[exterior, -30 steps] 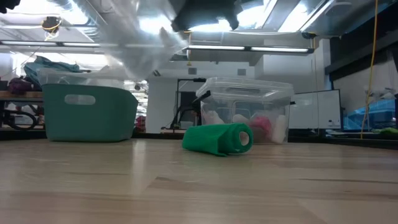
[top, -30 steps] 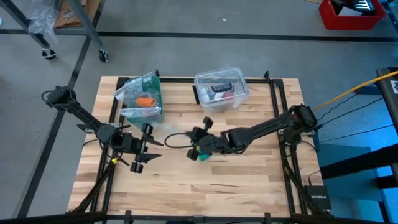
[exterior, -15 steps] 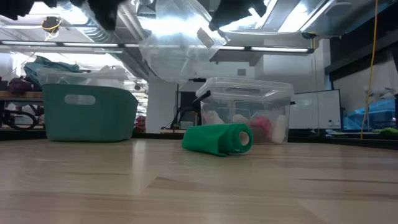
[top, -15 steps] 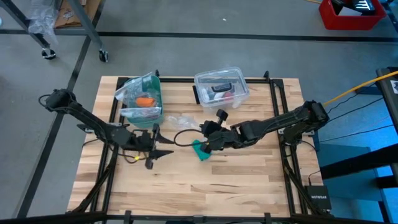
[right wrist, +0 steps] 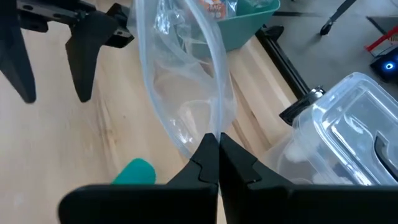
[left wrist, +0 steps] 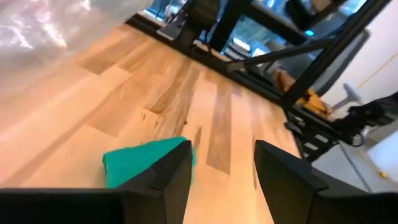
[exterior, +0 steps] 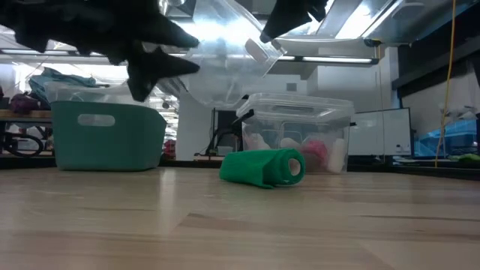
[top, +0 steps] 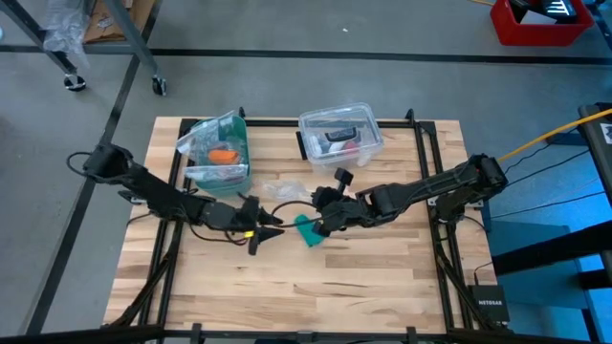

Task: Roll bandage
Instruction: Open the transparent zip bag, then put the green bandage into the transparent zip bag

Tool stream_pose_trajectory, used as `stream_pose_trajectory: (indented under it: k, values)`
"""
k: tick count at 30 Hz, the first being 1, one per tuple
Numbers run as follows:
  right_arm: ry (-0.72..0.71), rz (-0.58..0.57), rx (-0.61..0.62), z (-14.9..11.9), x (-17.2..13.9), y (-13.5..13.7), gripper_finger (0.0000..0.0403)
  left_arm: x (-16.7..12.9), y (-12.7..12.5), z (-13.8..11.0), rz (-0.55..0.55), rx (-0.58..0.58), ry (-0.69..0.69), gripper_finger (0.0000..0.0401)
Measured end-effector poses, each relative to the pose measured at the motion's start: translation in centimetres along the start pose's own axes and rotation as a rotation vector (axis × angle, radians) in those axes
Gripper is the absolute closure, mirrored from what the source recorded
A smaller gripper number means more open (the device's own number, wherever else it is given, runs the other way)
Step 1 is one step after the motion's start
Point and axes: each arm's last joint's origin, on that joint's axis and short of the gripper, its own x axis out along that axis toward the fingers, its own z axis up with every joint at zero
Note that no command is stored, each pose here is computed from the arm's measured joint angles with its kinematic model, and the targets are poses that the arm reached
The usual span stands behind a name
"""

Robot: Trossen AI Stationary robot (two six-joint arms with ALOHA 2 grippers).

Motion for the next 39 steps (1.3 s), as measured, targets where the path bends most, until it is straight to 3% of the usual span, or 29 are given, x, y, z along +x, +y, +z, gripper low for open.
stream_pose_trajectory:
  k: [7, 13, 22, 31, 39]
  values:
    - [0.034, -0.007, -0.035, -0.3, -0.9, -0.8, 0.0403, 3.2, 0.0, 0.1, 0.061, -0.042, 0.064, 0.0235]
    - [-0.016, 0.013, 0.005, 0.5, -3.1, -2.4, 0.0403, 5.4, 2.0, -0.1, 0.250, -0.141, 0.239, 0.0235]
    - [-0.099, 0.035, 0.037, 1.4, -6.4, -4.8, 0.0403, 6.8, 4.9, 0.5, 0.326, -0.159, 0.264, 0.0235]
    - [-0.154, 0.049, 0.061, 1.7, -8.6, -6.5, 0.0403, 7.7, 6.6, -0.7, 0.300, -0.198, 0.358, 0.0235]
    - [-0.160, 0.051, 0.047, 1.7, -8.9, -6.7, 0.0403, 8.9, 6.7, -1.1, 0.218, -0.172, 0.289, 0.0235]
